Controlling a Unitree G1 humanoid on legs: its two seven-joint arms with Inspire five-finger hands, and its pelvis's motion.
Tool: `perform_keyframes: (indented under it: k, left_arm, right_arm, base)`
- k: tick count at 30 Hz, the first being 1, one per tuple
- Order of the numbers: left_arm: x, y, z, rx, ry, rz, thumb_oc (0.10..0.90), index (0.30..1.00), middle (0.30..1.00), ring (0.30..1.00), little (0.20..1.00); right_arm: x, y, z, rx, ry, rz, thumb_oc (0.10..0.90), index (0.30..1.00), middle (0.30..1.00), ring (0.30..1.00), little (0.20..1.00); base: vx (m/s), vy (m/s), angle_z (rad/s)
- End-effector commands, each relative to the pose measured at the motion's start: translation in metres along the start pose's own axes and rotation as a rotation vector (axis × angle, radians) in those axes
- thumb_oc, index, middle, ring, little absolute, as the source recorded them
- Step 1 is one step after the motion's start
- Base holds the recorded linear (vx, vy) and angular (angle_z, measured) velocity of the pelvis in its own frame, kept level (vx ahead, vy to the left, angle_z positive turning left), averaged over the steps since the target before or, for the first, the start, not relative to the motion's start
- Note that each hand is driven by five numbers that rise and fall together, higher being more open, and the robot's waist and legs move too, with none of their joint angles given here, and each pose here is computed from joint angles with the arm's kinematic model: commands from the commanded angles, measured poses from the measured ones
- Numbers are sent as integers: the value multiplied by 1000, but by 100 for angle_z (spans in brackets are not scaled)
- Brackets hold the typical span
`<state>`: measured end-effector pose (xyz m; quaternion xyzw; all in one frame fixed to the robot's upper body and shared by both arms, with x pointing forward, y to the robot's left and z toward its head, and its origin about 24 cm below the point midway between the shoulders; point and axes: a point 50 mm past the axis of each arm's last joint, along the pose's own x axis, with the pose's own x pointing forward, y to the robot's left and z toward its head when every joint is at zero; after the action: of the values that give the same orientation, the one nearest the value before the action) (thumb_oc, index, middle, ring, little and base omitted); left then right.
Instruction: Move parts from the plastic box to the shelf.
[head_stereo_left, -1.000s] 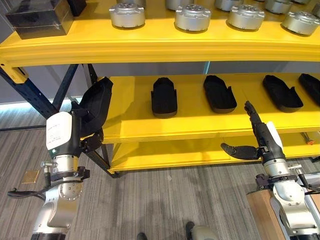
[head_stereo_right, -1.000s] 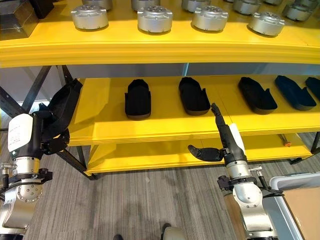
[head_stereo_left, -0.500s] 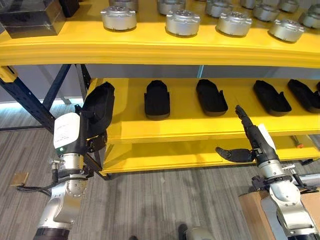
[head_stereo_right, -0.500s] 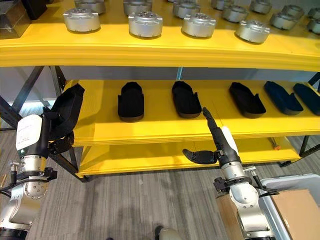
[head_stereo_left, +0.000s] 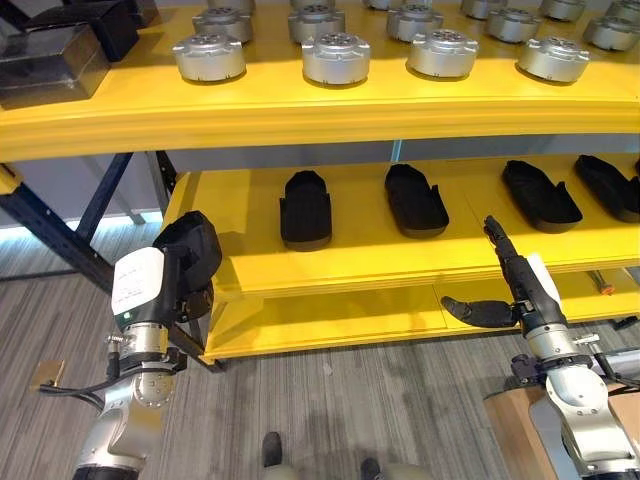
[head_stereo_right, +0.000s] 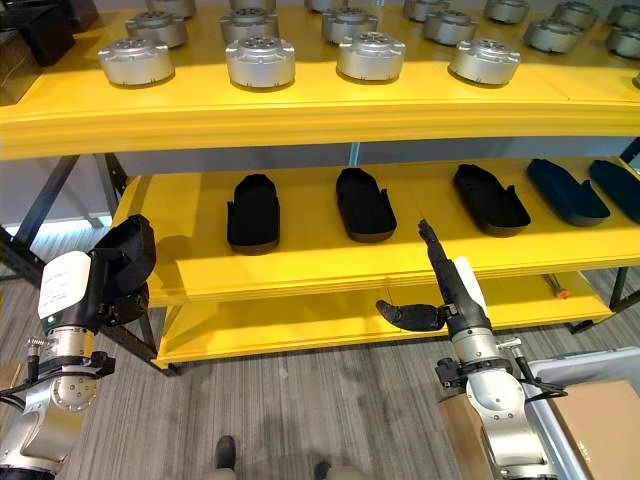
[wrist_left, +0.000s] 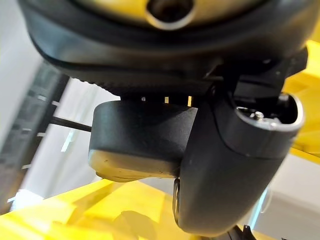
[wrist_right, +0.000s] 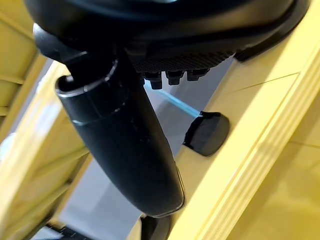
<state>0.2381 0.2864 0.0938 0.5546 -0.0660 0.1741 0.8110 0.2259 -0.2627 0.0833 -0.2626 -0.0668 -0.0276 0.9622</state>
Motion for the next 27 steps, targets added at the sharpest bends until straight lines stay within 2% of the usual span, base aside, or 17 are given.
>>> perform_keyframes:
  k: [1, 13, 27]
  left_arm:
    - [29, 67, 21, 91, -170, 320, 400, 300, 300, 300, 300]
    - [39, 88, 21, 139, -166, 407, 400, 300, 300, 300, 300]
    - [63, 85, 43, 159, -221, 405, 400, 300, 300, 300, 300]
  right_arm:
    - [16, -19, 39, -19, -221, -96, 900, 1000, 1000, 1000, 1000]
    - [22, -11, 45, 12, -240, -89, 900, 1000, 1000, 1000, 1000]
    - [32, -5, 62, 63, -321, -71, 900, 1000, 1000, 1000, 1000]
  base:
    - [207, 308, -21]
    - [62, 139, -26]
    - [-12, 9, -2]
